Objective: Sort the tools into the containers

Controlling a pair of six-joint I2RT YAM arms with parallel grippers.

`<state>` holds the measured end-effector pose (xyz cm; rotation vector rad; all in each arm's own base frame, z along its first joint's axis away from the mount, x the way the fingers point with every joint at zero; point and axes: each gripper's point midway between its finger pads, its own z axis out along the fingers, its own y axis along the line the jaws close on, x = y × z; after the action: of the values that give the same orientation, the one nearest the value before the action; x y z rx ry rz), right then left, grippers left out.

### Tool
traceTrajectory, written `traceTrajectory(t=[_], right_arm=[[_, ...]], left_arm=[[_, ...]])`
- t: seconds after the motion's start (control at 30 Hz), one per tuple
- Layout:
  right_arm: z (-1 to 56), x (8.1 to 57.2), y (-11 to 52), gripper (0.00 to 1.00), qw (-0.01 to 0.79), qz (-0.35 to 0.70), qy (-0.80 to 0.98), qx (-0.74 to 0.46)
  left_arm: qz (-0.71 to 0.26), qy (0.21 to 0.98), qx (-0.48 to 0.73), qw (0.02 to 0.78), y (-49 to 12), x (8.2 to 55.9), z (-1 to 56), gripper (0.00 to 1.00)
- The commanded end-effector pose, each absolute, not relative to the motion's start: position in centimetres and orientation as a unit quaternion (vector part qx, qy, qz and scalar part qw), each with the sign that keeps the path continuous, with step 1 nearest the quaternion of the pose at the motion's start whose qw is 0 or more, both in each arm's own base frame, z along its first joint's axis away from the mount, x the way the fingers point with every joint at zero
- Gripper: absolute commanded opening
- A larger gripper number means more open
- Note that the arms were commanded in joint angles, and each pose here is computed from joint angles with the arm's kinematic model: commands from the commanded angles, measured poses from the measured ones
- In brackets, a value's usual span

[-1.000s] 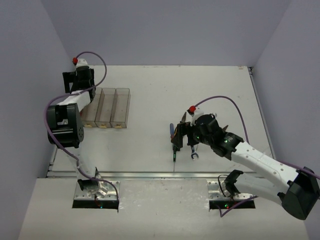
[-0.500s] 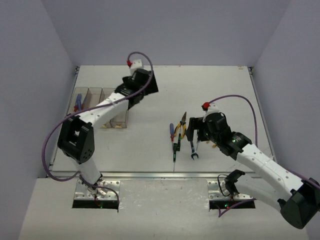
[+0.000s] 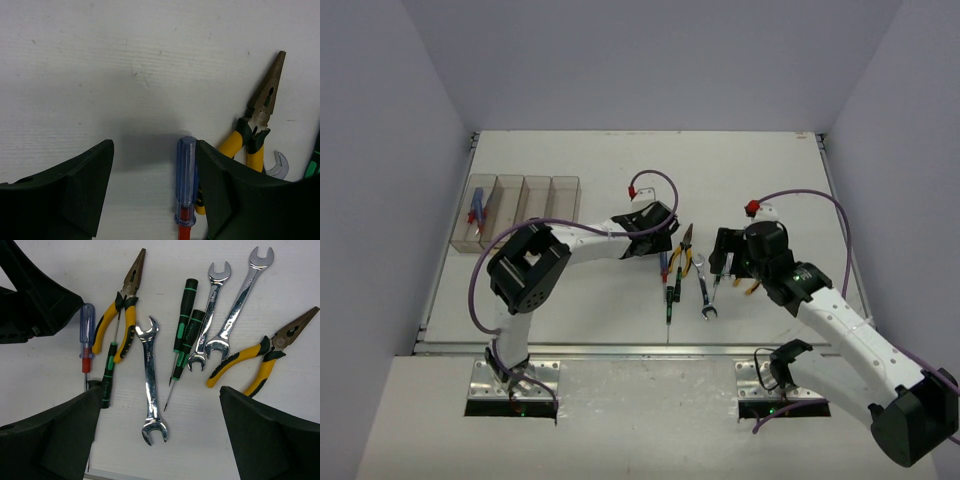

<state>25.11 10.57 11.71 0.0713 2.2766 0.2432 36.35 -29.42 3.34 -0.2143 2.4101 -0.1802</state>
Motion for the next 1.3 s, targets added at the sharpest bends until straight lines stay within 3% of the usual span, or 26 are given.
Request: traceTrajectory(t=[0.0,0.3,0.5,0.67,0.8,0.97,1.0,1.1,1.27], right_arm=[[11.5,25.3,10.6,0.99,0.41,0.097,0.907,0.033],[11.4,25.4,10.6,0.99,0.407,0.097,0.908,0.032],[11.3,25.4,10.6,0.99,0.405,0.098,0.909,0.031],[11.3,25.4,10.7,0.99,0.403,0.098,0.91,0.031],[11.2,25.3,10.7,0.99,0.401,0.099,0.91,0.03],[11.2,25.3,10.7,0.99,0.401,0.1,0.91,0.03],[11.2,25.3,10.7,0.99,0.401,0.1,0.91,0.031],[11.2,25.3,10.7,0.99,0.401,0.101,0.91,0.03],[11.2,25.3,10.9,0.99,0.398,0.106,0.911,0.027]], left_arm=[[-0.116,0.917,-0.099,0.369,-32.0,36.9,4.7,0.63],[-0.074,0.926,-0.087,0.361,-32.0,36.2,2.3,0.51],[-0.06,0.929,-0.079,0.356,-32.1,35.7,1.2,0.48],[-0.042,0.931,-0.07,0.357,-32.4,35.2,0.8,0.34],[-0.022,0.936,-0.062,0.346,-32.0,34.0,-0.3,0.3],[0.0,0.939,-0.052,0.339,-31.2,32.9,-1.2,0.0],[0.0,0.939,-0.052,0.339,-31.2,32.9,-1.2,0.0],[0.007,0.934,-0.031,0.357,-30.9,33.3,0.3,0.0],[0.006,0.895,0.093,0.436,-31.5,37.2,8.2,0.0]])
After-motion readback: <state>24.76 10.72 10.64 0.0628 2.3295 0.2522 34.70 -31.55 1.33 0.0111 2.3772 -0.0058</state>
